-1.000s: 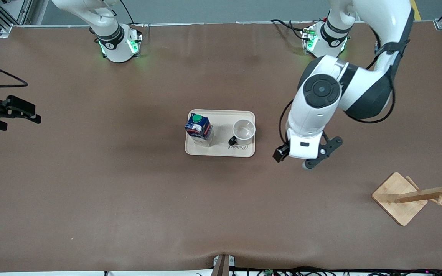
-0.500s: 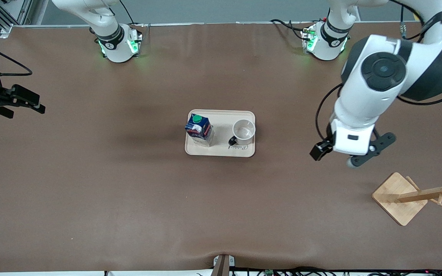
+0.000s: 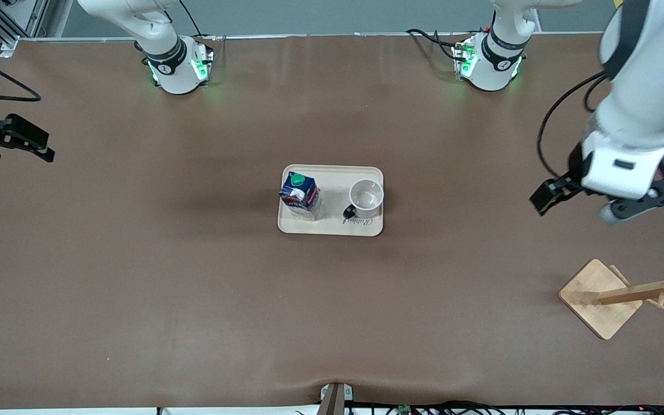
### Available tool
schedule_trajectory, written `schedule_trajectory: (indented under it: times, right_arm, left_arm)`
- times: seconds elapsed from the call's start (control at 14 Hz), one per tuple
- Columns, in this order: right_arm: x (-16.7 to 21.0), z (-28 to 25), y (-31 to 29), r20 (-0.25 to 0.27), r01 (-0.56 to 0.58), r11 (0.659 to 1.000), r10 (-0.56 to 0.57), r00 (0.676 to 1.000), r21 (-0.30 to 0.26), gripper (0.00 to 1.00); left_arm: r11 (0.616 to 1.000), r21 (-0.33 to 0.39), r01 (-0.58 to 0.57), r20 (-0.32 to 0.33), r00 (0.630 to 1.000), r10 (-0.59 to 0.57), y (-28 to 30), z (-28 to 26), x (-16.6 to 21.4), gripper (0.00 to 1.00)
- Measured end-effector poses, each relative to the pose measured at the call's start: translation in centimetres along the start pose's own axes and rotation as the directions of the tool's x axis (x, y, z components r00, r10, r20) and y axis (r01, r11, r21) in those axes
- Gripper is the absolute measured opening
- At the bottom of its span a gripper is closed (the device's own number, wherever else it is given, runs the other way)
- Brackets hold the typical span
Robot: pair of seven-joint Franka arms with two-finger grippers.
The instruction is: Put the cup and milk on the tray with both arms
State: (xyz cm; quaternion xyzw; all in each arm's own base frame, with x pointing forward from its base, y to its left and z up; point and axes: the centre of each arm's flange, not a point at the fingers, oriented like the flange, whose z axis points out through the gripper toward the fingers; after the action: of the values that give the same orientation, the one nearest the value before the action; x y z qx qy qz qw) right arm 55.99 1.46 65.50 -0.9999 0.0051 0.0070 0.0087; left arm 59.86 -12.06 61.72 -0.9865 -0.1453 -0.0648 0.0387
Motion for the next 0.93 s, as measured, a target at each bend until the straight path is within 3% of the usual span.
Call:
schedule_trajectory:
  times: [0.14, 0.5, 0.93]
  right_arm:
    - [-0.4, 0.3, -1.0, 0.033, -0.02, 0.999, 0.022, 0.999, -0.033, 1.0]
    - [-0.4, 0.2, -0.4, 0.029, -0.06, 0.997, 0.061, 0.998, -0.038, 1.0]
    - [-0.5, -1.3, -0.3, -0.004, -0.065, 0.997, 0.065, 0.998, -0.035, 1.0]
  left_arm:
    - [0.997, -0.011, -0.079, 0.013, 0.997, 0.08, -4.2, -2.1, 0.2, 1.0]
    - [0.967, -0.015, -0.254, 0.052, 0.966, 0.254, -8.9, -5.5, -2.2, 1.0]
    - [0.958, -0.079, -0.274, 0.07, 0.958, 0.28, -11.2, -6.0, -4.6, 1.0]
